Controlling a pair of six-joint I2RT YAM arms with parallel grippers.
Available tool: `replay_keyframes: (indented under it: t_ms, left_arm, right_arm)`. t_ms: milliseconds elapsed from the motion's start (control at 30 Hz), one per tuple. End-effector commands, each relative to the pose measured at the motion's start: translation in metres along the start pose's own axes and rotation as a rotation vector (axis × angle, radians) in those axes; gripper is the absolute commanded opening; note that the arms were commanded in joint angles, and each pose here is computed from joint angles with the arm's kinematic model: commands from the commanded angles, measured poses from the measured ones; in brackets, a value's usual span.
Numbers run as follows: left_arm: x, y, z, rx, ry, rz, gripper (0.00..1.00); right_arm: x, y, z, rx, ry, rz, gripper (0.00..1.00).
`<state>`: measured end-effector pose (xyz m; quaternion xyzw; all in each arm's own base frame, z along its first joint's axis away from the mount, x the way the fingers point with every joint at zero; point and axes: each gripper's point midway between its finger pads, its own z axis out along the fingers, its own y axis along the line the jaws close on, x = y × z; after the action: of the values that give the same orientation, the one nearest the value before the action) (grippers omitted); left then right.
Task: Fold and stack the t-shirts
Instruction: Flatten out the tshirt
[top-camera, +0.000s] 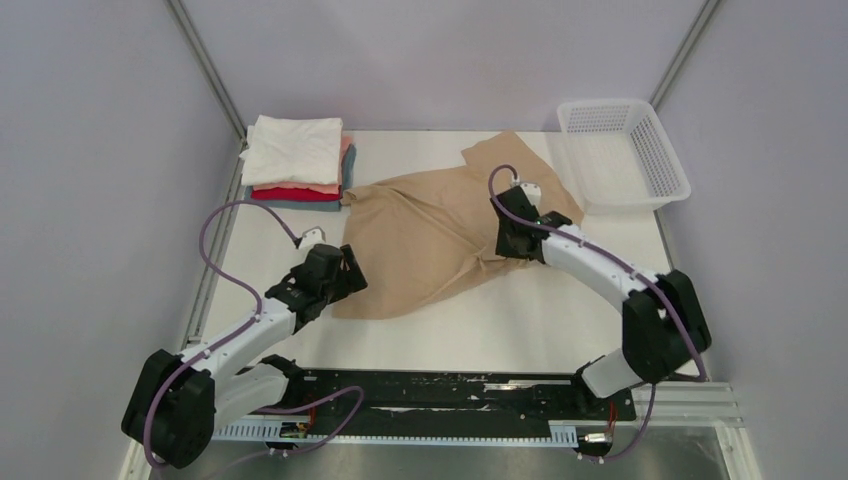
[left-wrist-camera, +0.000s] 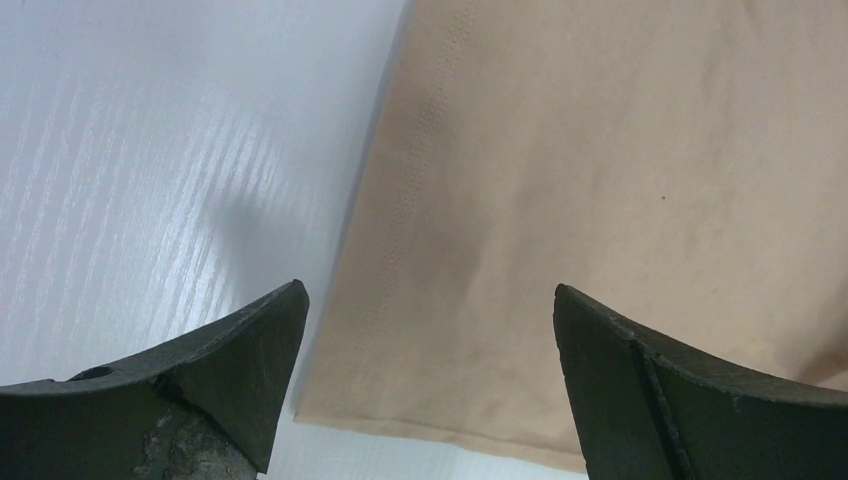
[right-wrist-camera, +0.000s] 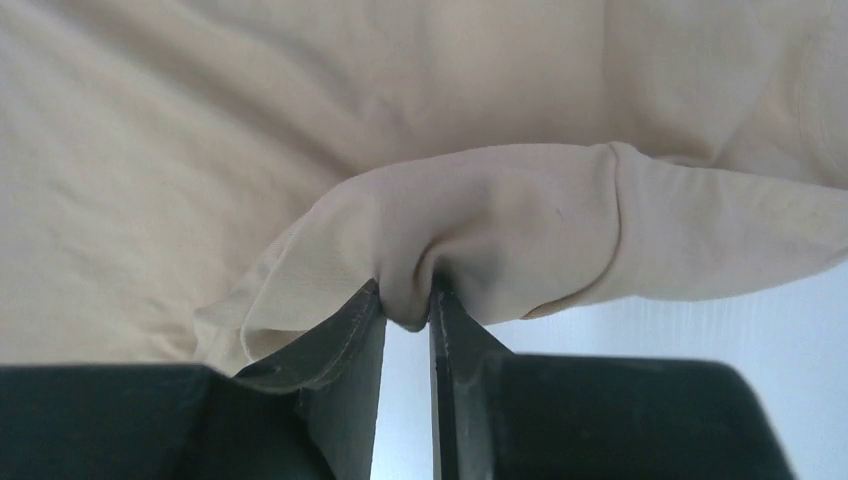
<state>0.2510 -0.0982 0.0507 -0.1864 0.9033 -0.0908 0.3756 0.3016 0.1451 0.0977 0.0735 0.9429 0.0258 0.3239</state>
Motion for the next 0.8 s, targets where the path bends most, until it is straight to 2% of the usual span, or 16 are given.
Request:
replay_keyframes:
  t_ms: [0,33,67,167,200,233,267,300,400,533,767]
  left_arm:
    - [-0.018,-0.003,0.000,-0.021,-0.059,-0.027,1.00]
    - [-0.016,-0.001,-0.001,-0.030,-0.052,-0.029,1.00]
    - [-0.017,0.001,-0.001,-0.039,-0.054,-0.031,1.00]
    - [-0.013,0.009,-0.004,-0.072,-0.045,-0.040,1.00]
    - [-0.012,0.013,-0.005,-0.086,-0.044,-0.038,1.00]
    - [-0.012,0.013,-0.006,-0.086,-0.048,-0.044,1.00]
    - [-0.010,0.016,-0.005,-0.092,-0.046,-0.044,1.00]
    - [-0.007,0.018,-0.005,-0.090,-0.045,-0.047,1.00]
    - [-0.004,0.017,-0.004,-0.080,-0.040,-0.056,1.00]
    - [0.000,0.015,-0.003,-0.070,-0.022,-0.060,1.00]
    - [0.002,0.002,0.003,-0.017,0.001,-0.062,1.00]
  right_arm:
    - [-0.029,0.005,0.036,0.039,0.084,-0.122,0.23]
    - [-0.038,0.009,0.048,0.048,0.089,-0.133,0.26]
    - [-0.049,0.012,0.056,0.065,0.085,-0.135,0.34]
    - [-0.069,0.025,0.064,0.071,0.080,-0.138,0.38]
    - [-0.075,0.027,0.061,0.062,0.059,-0.128,0.42]
    - [-0.075,0.026,0.057,0.057,0.042,-0.125,0.51]
    - [-0.075,0.023,0.051,0.048,0.020,-0.118,0.64]
    - [-0.074,0.022,0.045,0.034,-0.004,-0.104,0.70]
    - [-0.059,0.016,0.030,-0.023,-0.038,-0.076,0.80]
    - [-0.044,0.009,0.020,-0.109,-0.096,-0.136,0.83]
    - [-0.025,0.012,0.027,-0.194,-0.070,-0.113,0.77]
